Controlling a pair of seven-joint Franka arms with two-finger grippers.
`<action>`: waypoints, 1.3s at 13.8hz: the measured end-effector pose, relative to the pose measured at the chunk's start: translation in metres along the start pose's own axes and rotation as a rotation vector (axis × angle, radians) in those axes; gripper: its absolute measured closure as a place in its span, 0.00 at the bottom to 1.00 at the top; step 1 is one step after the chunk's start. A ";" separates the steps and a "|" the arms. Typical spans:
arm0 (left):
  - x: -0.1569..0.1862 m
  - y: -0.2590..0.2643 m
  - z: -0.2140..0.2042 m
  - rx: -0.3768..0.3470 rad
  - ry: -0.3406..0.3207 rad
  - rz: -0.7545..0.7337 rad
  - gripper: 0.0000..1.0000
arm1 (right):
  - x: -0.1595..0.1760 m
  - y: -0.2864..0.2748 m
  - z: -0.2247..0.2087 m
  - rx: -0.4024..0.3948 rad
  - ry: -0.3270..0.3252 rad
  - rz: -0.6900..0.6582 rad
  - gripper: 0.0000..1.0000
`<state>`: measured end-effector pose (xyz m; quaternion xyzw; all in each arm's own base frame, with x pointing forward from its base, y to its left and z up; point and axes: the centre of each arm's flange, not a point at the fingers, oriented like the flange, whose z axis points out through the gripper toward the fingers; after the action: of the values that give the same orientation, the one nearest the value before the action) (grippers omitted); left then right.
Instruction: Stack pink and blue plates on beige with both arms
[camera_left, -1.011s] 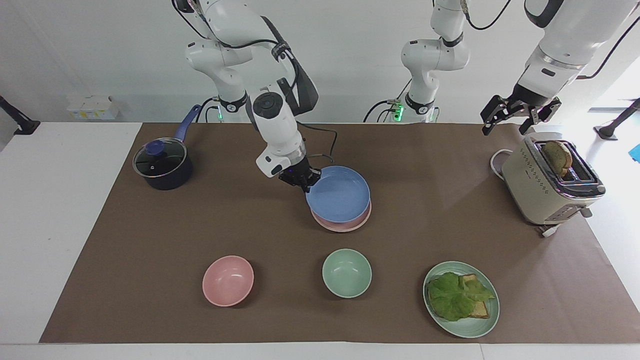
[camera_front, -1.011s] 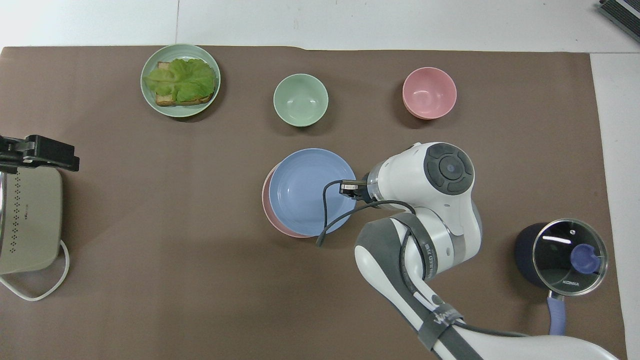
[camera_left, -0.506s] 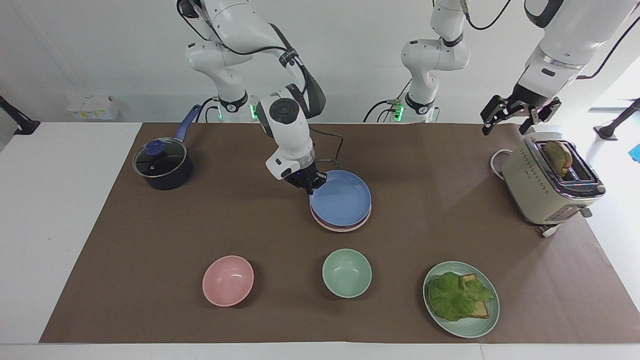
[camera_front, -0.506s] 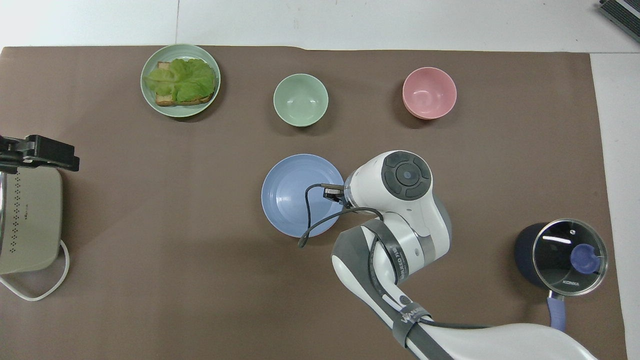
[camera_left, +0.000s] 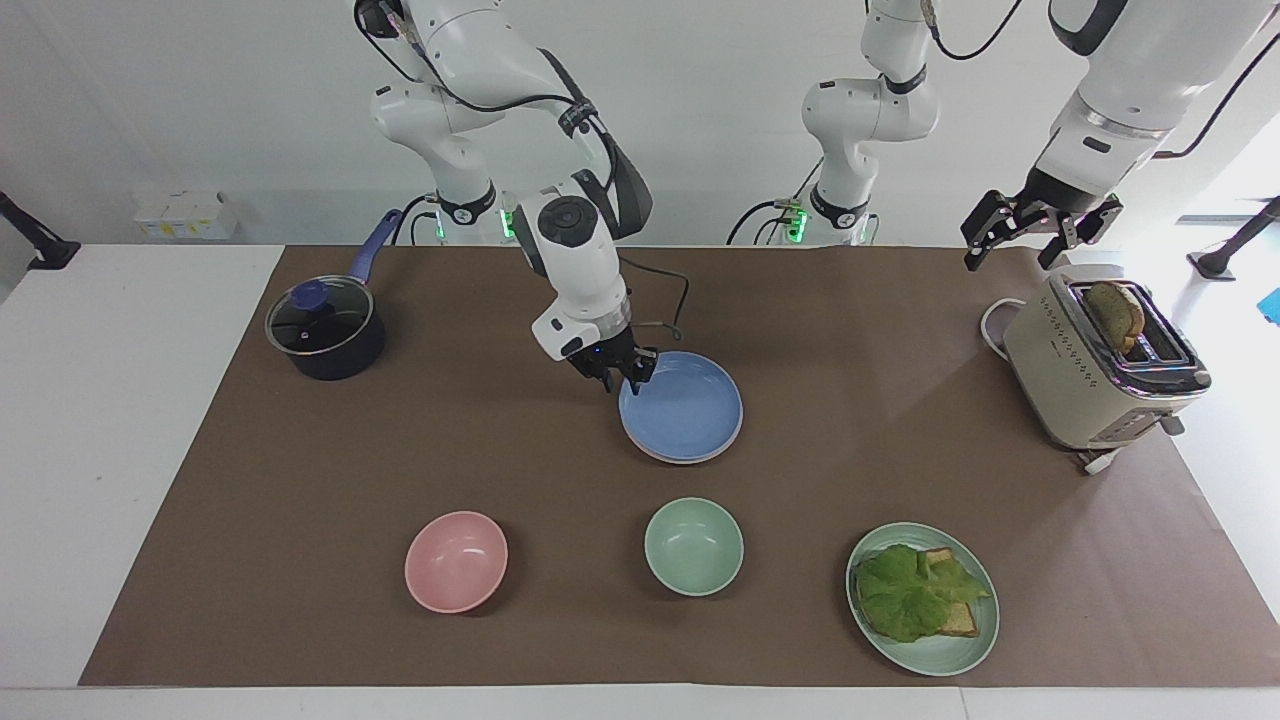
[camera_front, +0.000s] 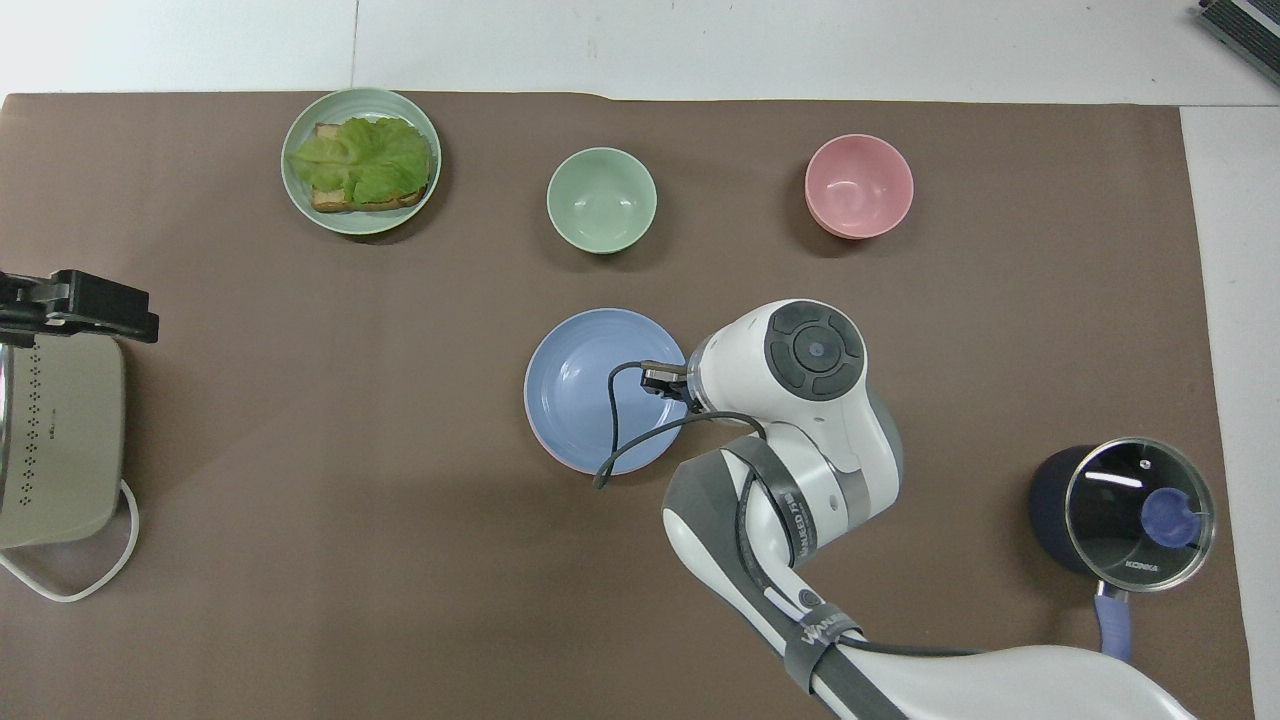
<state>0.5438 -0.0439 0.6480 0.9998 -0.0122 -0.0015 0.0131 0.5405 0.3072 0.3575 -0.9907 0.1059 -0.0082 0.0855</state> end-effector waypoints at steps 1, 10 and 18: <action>0.000 0.000 0.000 0.000 0.000 0.000 0.00 | 0.003 -0.002 -0.006 0.008 0.010 0.001 0.26; 0.000 0.000 0.000 0.000 0.000 0.000 0.00 | 0.075 0.130 -0.164 -0.034 0.178 -0.004 0.00; 0.000 0.000 0.000 0.000 0.000 0.000 0.00 | 0.058 0.204 -0.311 -0.123 0.150 -0.049 0.00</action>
<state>0.5437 -0.0439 0.6479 0.9998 -0.0122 -0.0017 0.0131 0.5438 0.0459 0.6288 -0.9929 0.0882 -0.0781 0.0160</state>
